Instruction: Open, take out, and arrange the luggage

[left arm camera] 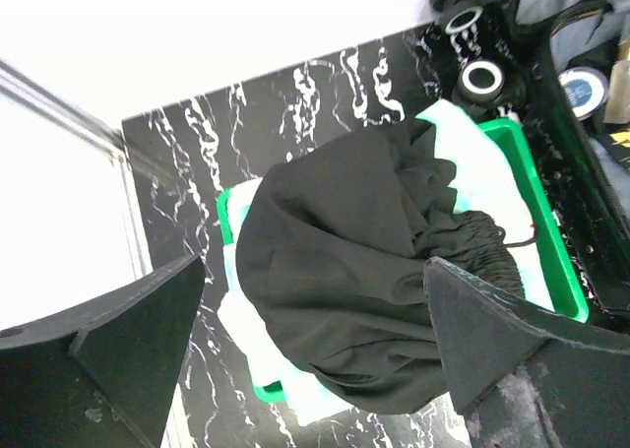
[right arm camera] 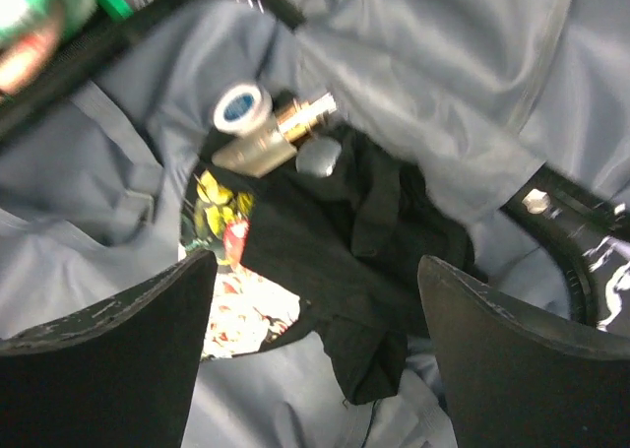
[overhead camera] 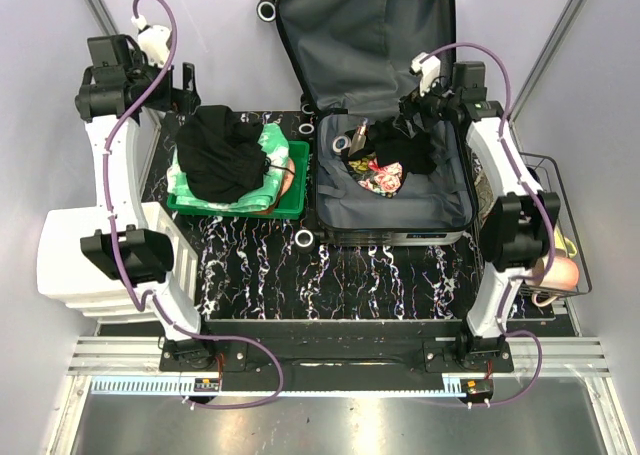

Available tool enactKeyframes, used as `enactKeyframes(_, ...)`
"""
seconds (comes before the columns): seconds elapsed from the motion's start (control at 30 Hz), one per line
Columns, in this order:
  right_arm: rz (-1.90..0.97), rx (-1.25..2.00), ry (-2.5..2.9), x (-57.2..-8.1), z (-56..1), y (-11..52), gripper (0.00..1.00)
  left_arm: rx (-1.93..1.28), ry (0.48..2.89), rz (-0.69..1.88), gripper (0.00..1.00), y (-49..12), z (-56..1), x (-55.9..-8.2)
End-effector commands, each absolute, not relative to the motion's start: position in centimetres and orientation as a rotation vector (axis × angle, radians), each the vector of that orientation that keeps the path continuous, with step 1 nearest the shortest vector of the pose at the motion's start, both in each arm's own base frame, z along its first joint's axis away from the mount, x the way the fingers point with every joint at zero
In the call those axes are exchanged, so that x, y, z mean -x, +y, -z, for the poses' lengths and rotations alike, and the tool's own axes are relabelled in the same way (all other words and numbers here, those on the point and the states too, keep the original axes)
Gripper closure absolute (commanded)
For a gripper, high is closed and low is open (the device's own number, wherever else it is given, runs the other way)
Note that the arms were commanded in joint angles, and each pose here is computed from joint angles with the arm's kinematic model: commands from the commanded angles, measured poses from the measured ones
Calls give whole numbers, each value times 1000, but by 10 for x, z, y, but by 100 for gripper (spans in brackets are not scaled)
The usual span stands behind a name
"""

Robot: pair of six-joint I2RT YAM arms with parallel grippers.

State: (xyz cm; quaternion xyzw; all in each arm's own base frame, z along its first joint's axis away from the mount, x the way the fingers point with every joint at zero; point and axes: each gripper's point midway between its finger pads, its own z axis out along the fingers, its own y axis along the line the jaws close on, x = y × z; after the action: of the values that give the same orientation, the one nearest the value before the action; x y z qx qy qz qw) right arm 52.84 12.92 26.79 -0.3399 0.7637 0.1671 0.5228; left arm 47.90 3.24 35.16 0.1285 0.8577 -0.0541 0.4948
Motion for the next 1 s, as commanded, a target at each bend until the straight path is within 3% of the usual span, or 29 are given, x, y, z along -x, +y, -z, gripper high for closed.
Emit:
enactKeyframes(0.0,-292,959,1980,-536,-205,117,10,-449,1921,118,1,13,-399,-461)
enactKeyframes(0.07,-282,1031,1986,-535,-186,123,22,-538,1924,178,1,-6,-391,-449)
enactKeyframes(0.17,-350,1162,1922,-516,-177,140,33,-625,1946,237,1,-28,-373,-435)
enactKeyframes(0.3,-356,1369,1864,-483,-150,168,42,-618,1997,305,1,-41,-353,-428)
enactKeyframes(0.6,-255,1476,1974,-476,-82,189,39,-530,2050,458,1,-55,-340,-426)
enactKeyframes(0.73,-187,1508,2030,-475,-60,184,27,-497,2062,462,1,-54,-337,-428)
enactKeyframes(0.97,-31,1543,2134,-475,-27,159,31,-489,2032,504,1,-60,-339,-437)
